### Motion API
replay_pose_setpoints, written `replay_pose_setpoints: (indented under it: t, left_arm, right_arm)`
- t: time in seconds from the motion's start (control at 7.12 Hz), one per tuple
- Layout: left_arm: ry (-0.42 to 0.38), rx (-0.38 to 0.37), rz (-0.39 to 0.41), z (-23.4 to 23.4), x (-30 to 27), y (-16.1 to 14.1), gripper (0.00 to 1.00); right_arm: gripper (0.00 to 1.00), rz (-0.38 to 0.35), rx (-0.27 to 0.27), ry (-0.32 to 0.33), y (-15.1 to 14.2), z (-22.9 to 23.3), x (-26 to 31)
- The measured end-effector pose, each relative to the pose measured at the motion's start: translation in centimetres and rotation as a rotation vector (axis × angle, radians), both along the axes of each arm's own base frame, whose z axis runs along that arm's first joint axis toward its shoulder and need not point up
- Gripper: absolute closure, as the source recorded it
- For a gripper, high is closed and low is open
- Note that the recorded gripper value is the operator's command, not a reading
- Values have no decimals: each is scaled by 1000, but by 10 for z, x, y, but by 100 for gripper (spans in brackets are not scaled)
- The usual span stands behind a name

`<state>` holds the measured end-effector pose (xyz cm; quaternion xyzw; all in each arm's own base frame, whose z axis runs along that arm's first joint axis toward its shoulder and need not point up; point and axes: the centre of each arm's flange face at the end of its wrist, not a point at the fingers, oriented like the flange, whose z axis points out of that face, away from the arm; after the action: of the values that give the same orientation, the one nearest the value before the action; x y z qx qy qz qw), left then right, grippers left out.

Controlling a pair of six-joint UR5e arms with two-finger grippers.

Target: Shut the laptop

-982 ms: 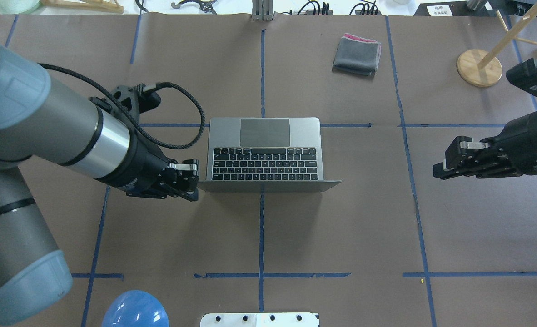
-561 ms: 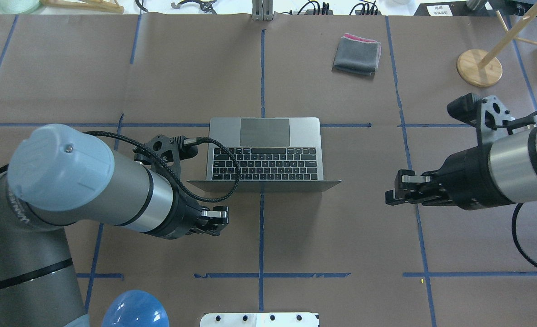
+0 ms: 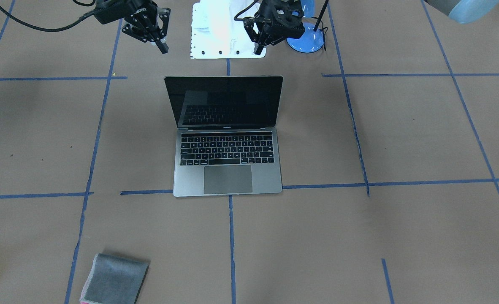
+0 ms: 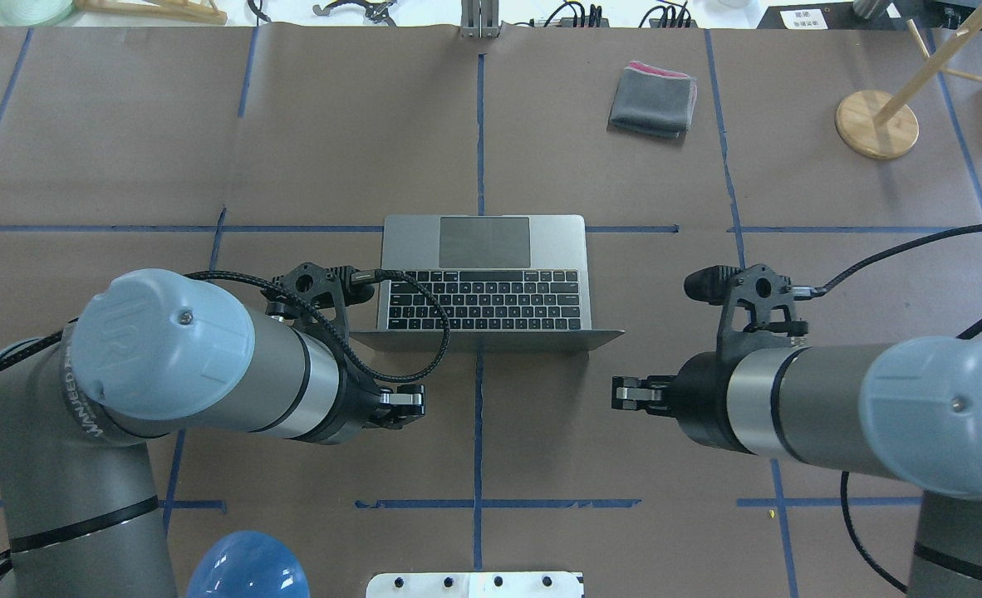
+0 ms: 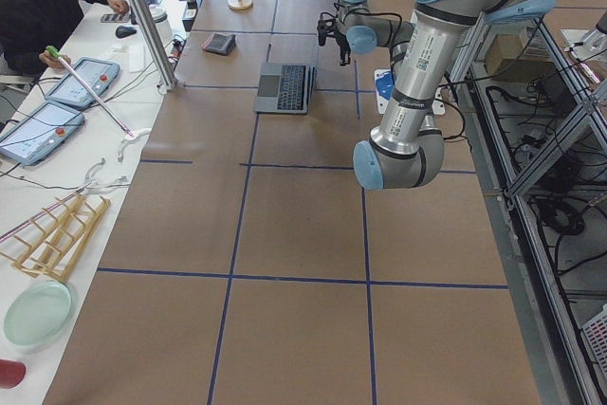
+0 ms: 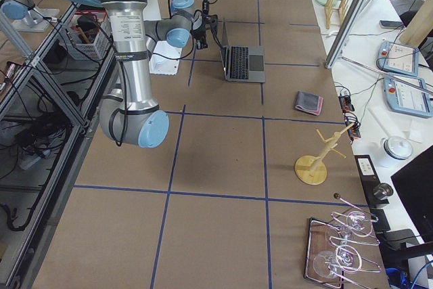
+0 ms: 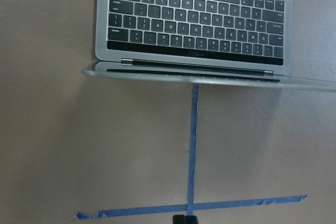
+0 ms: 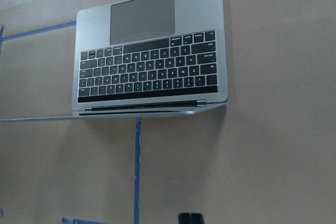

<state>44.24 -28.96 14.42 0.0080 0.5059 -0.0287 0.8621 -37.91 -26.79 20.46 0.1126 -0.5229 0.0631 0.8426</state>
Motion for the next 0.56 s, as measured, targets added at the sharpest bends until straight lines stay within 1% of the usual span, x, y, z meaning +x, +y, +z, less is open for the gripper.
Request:
replay_pose_setpoints:
  t: [0.28,0.56]
  left_arm:
    - [-18,2,-2,5,7,-3,100]
    - [-30,9,-13,4,18,-10,100]
  right_arm:
    - [100,56,44,37,-2,-1,-42]
    - [100,84,71,65,-5,0,-66]
